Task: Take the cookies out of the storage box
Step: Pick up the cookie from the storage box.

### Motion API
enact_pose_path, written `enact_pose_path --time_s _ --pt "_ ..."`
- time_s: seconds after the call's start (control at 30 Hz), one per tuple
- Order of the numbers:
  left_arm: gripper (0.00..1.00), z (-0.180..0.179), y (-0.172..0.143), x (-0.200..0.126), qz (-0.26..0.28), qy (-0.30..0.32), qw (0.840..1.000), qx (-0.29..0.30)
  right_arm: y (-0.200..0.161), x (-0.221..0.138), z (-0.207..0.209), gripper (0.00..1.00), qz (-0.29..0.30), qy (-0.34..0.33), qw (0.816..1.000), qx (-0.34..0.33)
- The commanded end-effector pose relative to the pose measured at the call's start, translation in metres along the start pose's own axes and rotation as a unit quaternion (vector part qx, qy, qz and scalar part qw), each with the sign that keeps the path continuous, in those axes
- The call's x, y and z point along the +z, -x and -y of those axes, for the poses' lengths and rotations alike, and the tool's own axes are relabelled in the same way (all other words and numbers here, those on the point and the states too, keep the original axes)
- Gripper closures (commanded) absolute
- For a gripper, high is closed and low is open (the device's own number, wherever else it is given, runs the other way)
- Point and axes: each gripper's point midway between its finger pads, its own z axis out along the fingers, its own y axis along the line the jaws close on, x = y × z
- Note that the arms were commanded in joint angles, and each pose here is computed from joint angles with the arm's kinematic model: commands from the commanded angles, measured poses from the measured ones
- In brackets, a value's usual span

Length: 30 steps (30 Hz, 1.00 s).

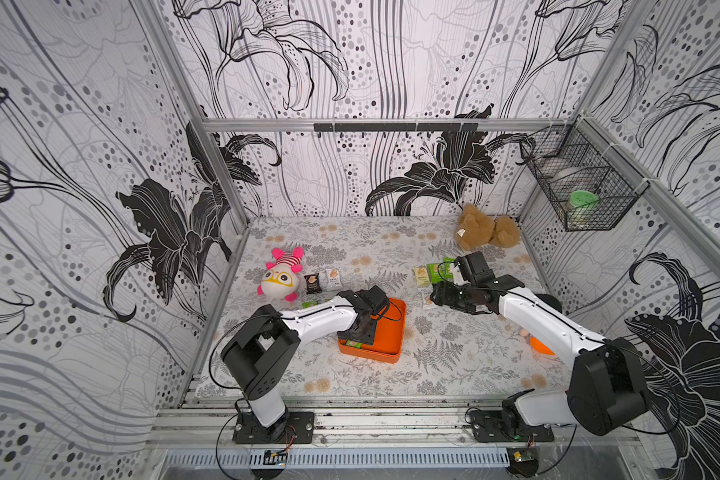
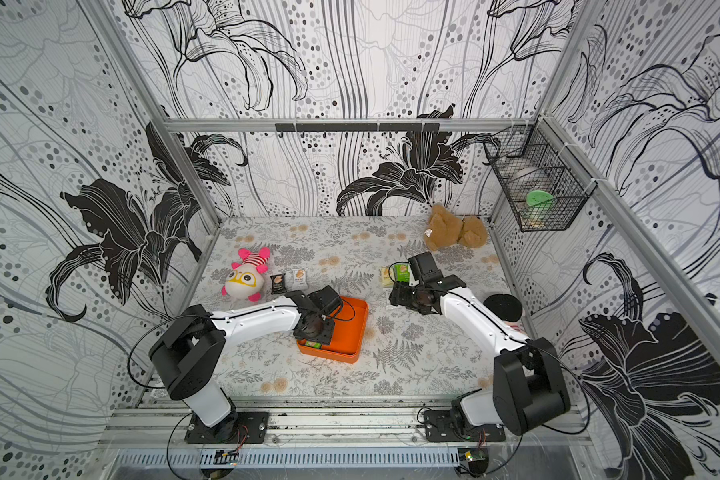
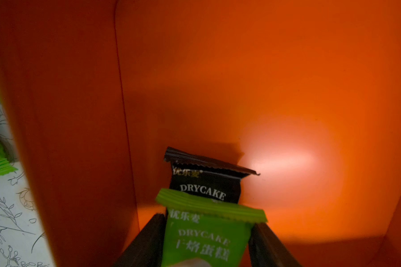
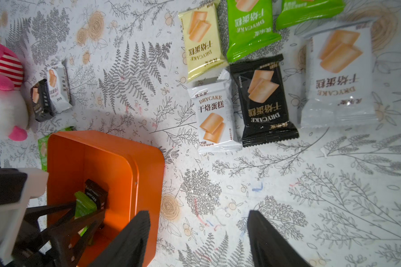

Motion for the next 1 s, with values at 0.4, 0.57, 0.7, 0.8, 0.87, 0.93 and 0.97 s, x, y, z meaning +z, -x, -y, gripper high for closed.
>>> enact_pose_path --time_s 0.4,0.57,0.7,0.8,0.87,0.93,0.97 --pt "0.36 0.004 0.003 0.003 0.003 -0.008 1.000 -0.015 0.004 -0.002 0.003 0.27 0.003 -0.012 1.000 0.000" --pt "0.49 0.005 0.006 0.002 0.010 -0.012 1.000 -0.019 0.005 -0.001 0.002 0.28 0.002 -0.011 1.000 -0.002" --pt "0.56 0.004 0.012 -0.003 0.019 -0.005 1.000 -0.019 0.006 -0.002 0.001 0.28 0.002 -0.012 1.000 -0.005" --pt "0.57 0.006 0.018 -0.011 0.029 -0.010 0.999 -0.022 0.007 -0.003 0.002 0.28 0.003 -0.015 1.000 -0.007" --pt "0.57 0.007 0.023 -0.018 0.038 -0.011 0.999 -0.026 0.007 -0.003 0.001 0.28 0.004 -0.013 1.000 -0.007" --pt "0.57 0.007 0.026 -0.023 0.043 -0.012 0.999 -0.027 0.007 -0.002 0.000 0.28 0.004 -0.011 1.000 -0.007" --pt "0.57 0.008 0.029 -0.028 0.047 -0.015 0.998 -0.031 0.007 -0.002 0.000 0.28 0.003 -0.009 1.000 -0.007"
